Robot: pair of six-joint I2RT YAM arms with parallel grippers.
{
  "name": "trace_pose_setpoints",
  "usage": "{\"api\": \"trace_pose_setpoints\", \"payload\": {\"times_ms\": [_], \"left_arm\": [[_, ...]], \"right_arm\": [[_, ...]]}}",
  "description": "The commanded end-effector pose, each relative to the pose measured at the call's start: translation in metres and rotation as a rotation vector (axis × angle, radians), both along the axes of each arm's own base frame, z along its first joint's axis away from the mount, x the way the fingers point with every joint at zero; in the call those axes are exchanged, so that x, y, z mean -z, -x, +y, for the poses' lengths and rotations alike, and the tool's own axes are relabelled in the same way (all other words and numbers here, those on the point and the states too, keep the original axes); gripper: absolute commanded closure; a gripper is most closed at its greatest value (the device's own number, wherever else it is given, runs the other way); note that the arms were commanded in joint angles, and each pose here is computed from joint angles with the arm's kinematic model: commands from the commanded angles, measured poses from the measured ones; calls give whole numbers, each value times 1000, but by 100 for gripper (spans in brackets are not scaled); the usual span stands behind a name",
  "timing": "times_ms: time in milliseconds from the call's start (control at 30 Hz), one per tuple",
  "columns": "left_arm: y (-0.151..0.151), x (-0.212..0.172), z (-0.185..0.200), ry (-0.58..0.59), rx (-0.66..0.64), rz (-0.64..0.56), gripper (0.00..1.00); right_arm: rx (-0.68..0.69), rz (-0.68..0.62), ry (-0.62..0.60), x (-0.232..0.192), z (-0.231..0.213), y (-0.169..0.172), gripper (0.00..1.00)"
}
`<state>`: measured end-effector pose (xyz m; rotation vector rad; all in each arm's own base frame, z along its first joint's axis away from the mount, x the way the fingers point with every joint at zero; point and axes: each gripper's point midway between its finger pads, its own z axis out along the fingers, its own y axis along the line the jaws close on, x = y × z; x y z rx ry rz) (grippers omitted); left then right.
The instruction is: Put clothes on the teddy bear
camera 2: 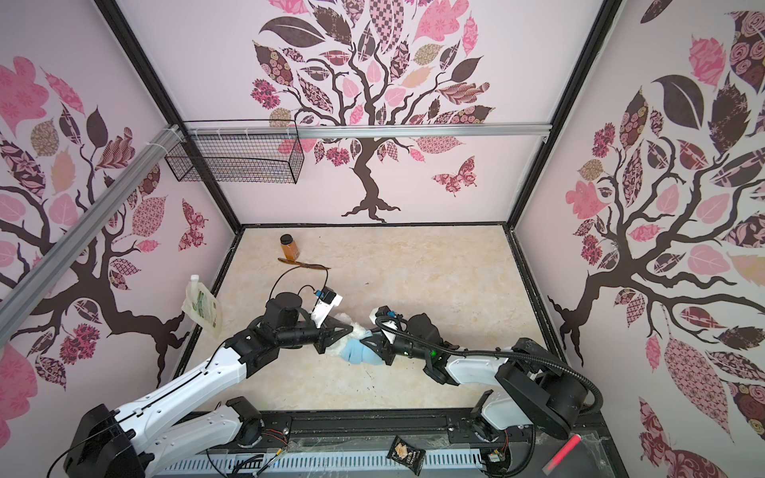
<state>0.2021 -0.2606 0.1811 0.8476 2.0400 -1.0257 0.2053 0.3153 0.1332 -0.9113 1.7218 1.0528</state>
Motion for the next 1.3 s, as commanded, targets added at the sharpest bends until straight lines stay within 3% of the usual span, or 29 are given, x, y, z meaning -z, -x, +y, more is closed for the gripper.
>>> {"api": "trace_pose_setpoints", "payload": {"times_ms": [0,167,300,433,533,733,1067,1267], "left_arm": [[19,-28,-13,119,140,-101,100],[14,-43,-12,98,151,-204,72],[6,-53,-12,66,153,-313,60],[7,-41,-17,-29,253,-368,54],[13,-29,-24,-105,351,-371,51],[25,-18,-36,-138,500,-328,52],[20,-6,-42,-204,554,-293,67],[22,6,-38,-252,571,-273,62]], "right_arm": [[-9,47,35,8,-4,2,84],[-62,28,-12,-5,-2,11,85],[-83,31,-38,-10,-2,17,85],[-93,38,-59,-12,-1,20,85],[-95,41,-62,-13,-1,20,85],[-95,40,-63,-13,-2,21,85],[-91,40,-61,-12,-4,22,85],[-86,40,-61,-13,-4,21,85]]}}
